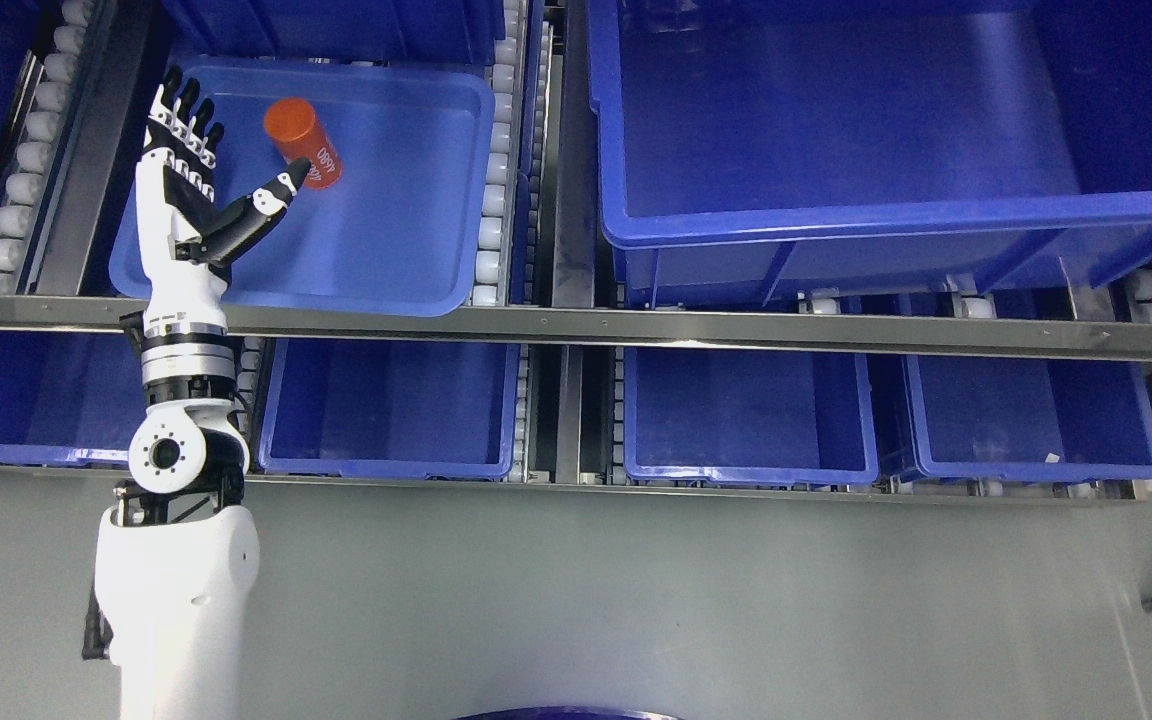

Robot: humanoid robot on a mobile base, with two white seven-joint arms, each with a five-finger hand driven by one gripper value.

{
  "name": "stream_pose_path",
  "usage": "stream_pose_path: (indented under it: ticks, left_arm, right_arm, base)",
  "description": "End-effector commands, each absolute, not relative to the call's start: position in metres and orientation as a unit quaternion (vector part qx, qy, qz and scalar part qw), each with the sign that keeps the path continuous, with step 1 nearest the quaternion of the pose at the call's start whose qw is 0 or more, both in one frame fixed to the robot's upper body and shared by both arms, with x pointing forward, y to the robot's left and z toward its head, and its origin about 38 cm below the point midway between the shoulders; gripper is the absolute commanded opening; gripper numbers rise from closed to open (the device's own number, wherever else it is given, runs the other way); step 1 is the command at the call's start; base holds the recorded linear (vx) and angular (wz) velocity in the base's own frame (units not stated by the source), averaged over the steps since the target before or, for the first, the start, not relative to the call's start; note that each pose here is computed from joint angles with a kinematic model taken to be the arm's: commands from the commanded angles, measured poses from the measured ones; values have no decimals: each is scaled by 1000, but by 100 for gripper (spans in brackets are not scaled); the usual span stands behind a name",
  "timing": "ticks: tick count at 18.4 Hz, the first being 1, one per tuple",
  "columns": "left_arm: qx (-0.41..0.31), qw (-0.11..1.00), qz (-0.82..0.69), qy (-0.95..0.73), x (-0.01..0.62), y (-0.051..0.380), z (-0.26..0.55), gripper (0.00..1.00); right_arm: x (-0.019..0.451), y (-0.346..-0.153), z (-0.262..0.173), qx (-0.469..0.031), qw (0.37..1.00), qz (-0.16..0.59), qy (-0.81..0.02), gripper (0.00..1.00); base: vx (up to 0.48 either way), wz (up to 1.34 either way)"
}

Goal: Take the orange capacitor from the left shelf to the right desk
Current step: 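Reach the left hand toward the orange capacitor in the blue bin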

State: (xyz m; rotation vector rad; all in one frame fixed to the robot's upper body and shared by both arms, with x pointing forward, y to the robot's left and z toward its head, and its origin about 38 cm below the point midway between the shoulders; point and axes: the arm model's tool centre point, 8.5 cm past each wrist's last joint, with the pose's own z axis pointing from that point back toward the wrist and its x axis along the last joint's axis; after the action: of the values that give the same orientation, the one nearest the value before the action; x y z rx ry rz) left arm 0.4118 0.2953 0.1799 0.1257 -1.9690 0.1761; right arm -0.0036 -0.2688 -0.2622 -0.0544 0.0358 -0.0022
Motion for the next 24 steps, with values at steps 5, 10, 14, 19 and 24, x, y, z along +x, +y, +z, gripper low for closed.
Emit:
stream_pose_path:
  ticks: [5, 10, 14, 19, 24]
  left_arm:
    - [69, 583, 74, -806, 400, 308, 154, 100]
    - [95, 607, 71, -786, 438, 339, 156, 100]
    - [94, 622, 50, -776, 451, 342, 156, 98]
    - [48, 649, 0, -760, 463, 306, 139, 97]
    - [63, 657, -9, -751, 484, 310, 142, 96]
  right_arm:
    - [-1, -280, -262, -36, 999, -6, 8, 100]
    - [-1, -280, -262, -36, 999, -6, 8, 100]
    - [-1, -280, -262, -36, 999, -6, 8, 100]
    - [-1, -280, -262, -36, 999, -6, 8, 100]
    - [-1, -280, -262, -36, 999, -6, 8, 100]
  base:
    - [34, -36]
    - [-6, -5]
    - [-2, 0]
    - [0, 0]
    - [0, 0]
